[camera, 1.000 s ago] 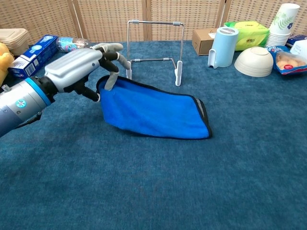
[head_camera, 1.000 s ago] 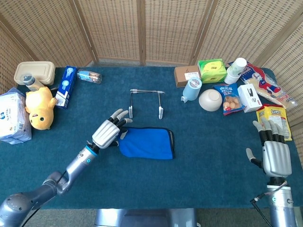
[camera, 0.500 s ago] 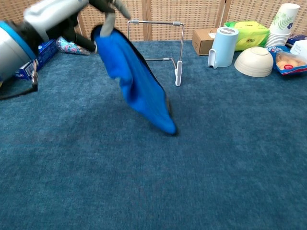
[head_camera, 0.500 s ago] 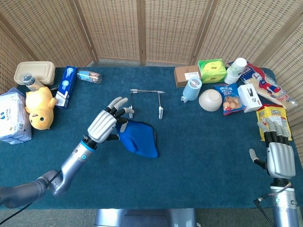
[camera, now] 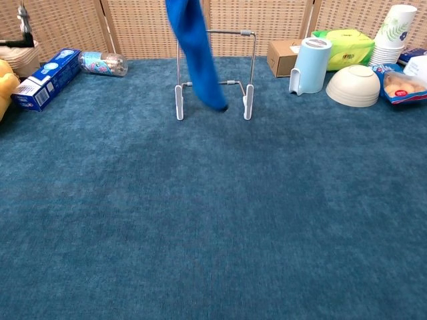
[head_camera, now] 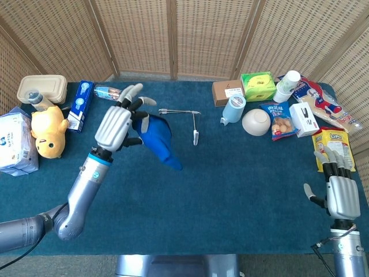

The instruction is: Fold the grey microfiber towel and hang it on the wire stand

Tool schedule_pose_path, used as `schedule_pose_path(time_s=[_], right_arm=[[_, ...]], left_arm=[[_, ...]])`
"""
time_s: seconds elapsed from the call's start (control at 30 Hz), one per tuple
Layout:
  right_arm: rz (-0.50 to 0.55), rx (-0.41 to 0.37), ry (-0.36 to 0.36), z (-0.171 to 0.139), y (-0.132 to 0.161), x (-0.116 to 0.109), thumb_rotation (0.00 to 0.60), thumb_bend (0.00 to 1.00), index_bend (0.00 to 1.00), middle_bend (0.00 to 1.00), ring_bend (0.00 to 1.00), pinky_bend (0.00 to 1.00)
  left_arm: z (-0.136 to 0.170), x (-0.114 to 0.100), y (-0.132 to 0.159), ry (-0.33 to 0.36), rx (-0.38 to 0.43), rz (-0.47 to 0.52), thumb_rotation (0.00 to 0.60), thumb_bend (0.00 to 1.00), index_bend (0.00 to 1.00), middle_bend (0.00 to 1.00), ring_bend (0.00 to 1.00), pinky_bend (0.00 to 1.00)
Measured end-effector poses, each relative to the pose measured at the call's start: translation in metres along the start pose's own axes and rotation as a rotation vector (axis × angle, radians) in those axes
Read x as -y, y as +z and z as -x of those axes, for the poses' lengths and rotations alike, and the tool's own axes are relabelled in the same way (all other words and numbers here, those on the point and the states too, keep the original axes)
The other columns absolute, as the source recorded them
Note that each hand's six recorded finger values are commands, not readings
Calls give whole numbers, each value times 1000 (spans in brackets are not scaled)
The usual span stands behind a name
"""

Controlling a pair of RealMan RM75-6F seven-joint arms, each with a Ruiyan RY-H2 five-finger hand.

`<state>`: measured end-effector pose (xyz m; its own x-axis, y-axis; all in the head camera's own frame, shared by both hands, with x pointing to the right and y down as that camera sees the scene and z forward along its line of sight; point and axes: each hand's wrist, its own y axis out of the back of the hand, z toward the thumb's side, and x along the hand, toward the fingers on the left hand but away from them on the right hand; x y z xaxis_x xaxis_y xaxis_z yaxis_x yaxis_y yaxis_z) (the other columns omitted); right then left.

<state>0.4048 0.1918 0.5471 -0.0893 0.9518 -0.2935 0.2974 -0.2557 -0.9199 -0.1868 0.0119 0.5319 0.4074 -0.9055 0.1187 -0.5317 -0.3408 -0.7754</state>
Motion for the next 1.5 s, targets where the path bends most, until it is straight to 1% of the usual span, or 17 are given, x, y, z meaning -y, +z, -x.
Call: schedule_pose_path(time_s=[0.13, 0.27, 0.5, 0.6, 0.87, 1.17, 1.37, 1.5], right_arm=[[10, 5, 1, -2, -6, 0, 600, 281, 113, 59, 0, 0], [13, 15, 9, -4, -13, 1, 600, 281, 110, 59, 0, 0], [13, 45, 8, -9, -25, 0, 600, 281, 108, 59, 0, 0], [10, 47, 7, -9, -27, -1, 600, 282, 107, 59, 0, 0], [6, 64, 12, -12, -32, -1, 600, 281, 104, 59, 0, 0], [6, 81, 11, -14, -38, -3, 600, 281, 100, 59, 0, 0], [2, 91, 7, -16, -40, -6, 600, 280, 99, 59, 0, 0], [-1, 99, 5, -18, -42, -7, 600, 281, 97, 59, 0, 0]], left_arm=[[-13, -8, -3, 10, -82, 1, 600, 523, 757, 326, 68, 0], [-28, -8, -5, 10, -147, 14, 600, 526, 756, 326, 68, 0], [-65, 8, -12, 4, -263, 68, 600, 530, 756, 329, 68, 0], [-77, 16, -11, -3, -296, 85, 600, 530, 755, 329, 68, 0], [-100, 30, -11, 6, -353, 117, 600, 533, 753, 329, 68, 0], [-119, 40, -22, 25, -413, 75, 600, 535, 751, 329, 68, 0], [-127, 54, -30, 20, -443, 52, 600, 533, 748, 328, 66, 0], [-132, 69, -32, 0, -454, 51, 600, 533, 745, 327, 66, 0]])
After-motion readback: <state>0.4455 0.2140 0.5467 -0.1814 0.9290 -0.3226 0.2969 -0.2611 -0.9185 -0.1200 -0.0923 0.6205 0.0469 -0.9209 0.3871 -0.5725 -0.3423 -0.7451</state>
